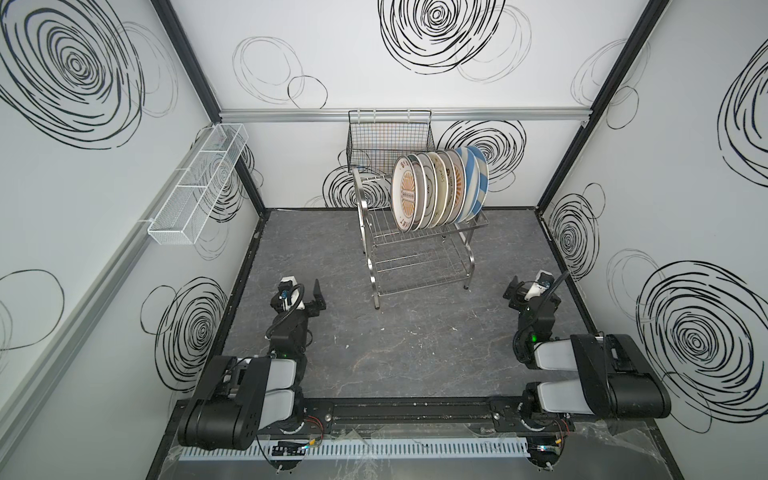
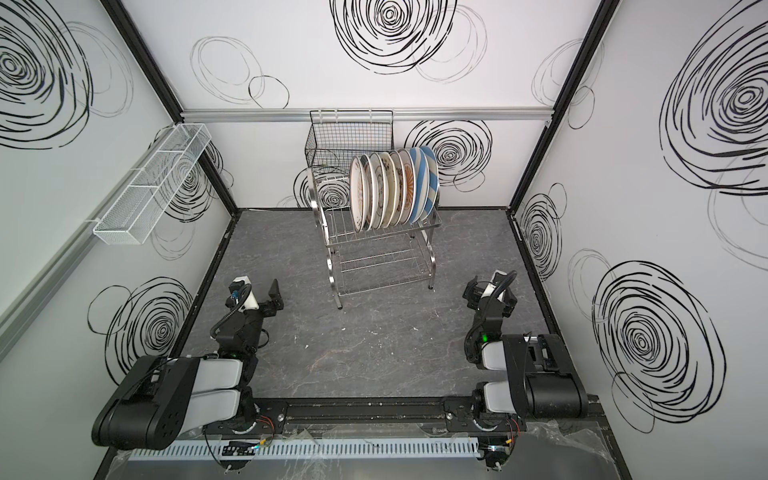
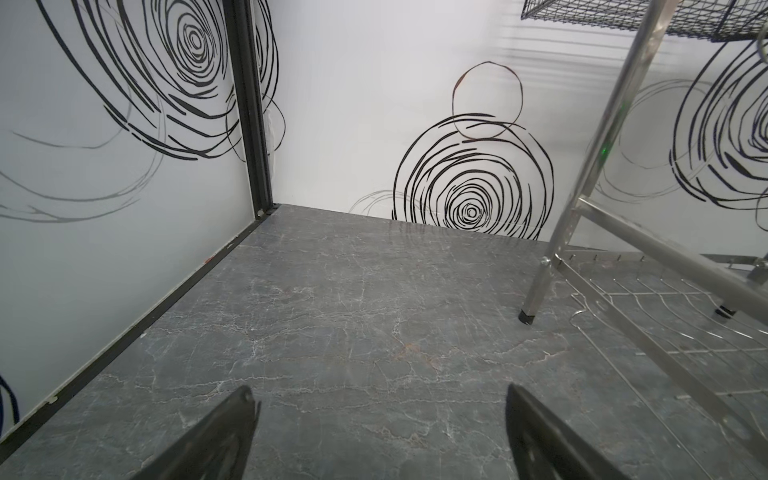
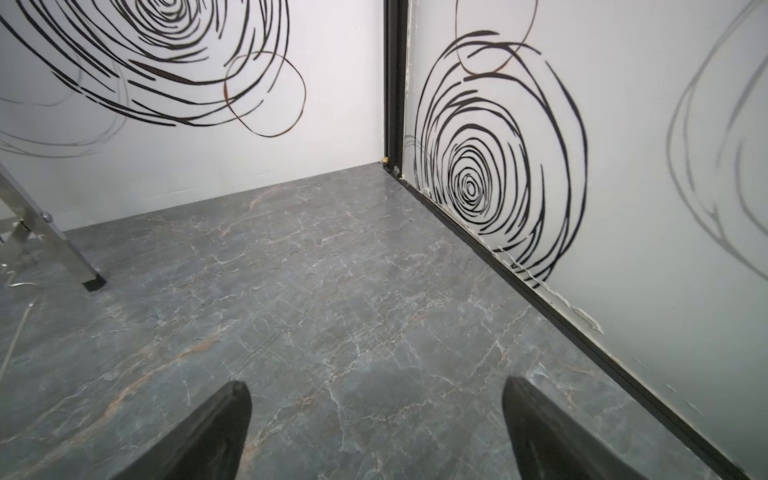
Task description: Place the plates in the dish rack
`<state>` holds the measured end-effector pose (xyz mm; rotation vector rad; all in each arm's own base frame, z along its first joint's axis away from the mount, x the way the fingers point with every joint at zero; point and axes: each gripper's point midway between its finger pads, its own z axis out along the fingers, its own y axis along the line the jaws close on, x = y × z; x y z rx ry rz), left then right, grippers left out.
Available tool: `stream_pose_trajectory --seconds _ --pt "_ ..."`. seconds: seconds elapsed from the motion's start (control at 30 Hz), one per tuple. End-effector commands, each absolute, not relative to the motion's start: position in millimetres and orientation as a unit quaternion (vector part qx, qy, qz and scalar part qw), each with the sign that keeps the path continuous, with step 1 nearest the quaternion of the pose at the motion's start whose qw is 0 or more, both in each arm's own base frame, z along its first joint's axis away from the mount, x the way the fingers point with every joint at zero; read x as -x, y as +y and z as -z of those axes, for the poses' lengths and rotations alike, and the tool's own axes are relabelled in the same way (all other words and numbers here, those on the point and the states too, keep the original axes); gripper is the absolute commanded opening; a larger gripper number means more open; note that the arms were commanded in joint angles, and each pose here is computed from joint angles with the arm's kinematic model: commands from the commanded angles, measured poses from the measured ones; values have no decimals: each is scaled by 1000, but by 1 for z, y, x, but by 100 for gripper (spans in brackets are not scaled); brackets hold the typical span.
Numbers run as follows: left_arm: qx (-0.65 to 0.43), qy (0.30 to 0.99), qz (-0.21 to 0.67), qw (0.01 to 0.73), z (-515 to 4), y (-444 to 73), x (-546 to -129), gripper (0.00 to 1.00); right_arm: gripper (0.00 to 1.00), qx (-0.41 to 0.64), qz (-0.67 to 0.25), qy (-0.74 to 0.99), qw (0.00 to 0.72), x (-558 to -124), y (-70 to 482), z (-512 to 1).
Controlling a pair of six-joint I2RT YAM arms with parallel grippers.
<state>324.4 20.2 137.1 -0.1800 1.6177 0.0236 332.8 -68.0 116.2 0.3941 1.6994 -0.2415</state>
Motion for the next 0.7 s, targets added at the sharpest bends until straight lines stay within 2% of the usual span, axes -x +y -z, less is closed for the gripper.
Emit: stream_pose_trajectory --seconds 0.0,0.07,0.17,0.67 --pt "62 690 7 722 -160 16 -346 96 100 -153 82 729 662 -354 -61 -129" --pt "22 687 23 726 -160 2 -353 96 100 -143 90 716 677 -348 -58 -132" --pt "29 710 13 703 -152 4 -363 96 100 -159 91 743 644 -356 -61 -123" --pt "11 709 20 705 -152 -3 -364 96 100 -155 94 742 646 -356 -60 -123"
